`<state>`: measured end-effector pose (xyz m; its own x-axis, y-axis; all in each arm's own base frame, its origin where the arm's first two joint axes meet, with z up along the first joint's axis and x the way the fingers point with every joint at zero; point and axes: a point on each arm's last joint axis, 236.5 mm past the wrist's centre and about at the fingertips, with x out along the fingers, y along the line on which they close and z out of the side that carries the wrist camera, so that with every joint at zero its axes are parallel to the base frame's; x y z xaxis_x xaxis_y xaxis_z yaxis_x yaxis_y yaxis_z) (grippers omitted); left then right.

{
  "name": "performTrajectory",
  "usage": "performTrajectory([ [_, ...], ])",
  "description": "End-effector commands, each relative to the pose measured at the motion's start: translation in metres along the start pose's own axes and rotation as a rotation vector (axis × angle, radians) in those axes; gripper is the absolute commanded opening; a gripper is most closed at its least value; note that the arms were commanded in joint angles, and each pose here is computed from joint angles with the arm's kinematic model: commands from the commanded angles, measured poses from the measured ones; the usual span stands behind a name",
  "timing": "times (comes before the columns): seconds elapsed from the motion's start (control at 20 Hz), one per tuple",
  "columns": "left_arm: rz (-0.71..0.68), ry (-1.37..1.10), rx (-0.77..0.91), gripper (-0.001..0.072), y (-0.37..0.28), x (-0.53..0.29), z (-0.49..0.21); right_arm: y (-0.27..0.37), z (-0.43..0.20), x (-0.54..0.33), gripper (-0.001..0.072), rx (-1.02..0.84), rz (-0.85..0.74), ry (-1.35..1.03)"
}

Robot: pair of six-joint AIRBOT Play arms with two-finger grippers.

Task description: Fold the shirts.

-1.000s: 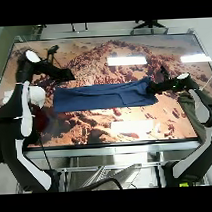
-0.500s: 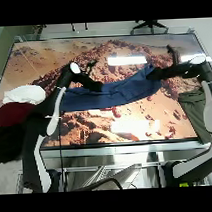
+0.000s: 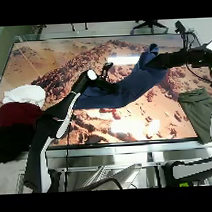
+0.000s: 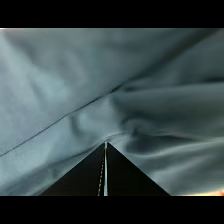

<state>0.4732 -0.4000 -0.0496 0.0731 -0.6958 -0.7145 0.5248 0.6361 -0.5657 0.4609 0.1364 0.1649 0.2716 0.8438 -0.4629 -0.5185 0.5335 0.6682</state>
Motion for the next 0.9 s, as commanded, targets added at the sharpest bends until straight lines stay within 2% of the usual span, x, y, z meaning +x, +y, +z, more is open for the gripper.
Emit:
performTrajectory([
  [0.0,-0.019,-0.032,0.051,0.0019,-0.014,-0.084,0.02,0.016,0.006,0.018,0.0026,-0.014,0.011,-0.006],
  [0.25,0.094,-0.268,0.023,0.0019,0.005,-0.303,0.041,0.055,0.035,0.11,0.0027,-0.073,0.002,-0.117],
  [0.45,0.136,-0.412,-0.054,0.0019,0.013,-0.389,0.02,0.074,0.011,0.265,0.0036,-0.073,-0.042,-0.186],
  [0.55,0.158,-0.41,-0.069,0.0019,0.02,-0.399,0.002,0.066,-0.036,0.342,0.023,-0.062,-0.09,-0.17],
  [0.65,0.163,-0.383,-0.081,0.0019,0.027,-0.397,-0.018,0.049,-0.074,0.39,0.0247,-0.052,-0.148,-0.168],
  [0.75,0.164,-0.361,-0.102,0.0019,0.036,-0.391,-0.034,0.038,-0.08,0.397,0.0249,-0.035,-0.169,-0.176],
  [0.8,0.163,-0.352,-0.119,0.0019,0.042,-0.388,-0.041,0.036,-0.073,0.389,0.0276,-0.048,-0.167,-0.172],
  [0.85,0.16,-0.342,-0.139,0.0019,0.048,-0.385,-0.048,0.035,-0.063,0.375,0.0382,-0.068,-0.159,-0.156],
])
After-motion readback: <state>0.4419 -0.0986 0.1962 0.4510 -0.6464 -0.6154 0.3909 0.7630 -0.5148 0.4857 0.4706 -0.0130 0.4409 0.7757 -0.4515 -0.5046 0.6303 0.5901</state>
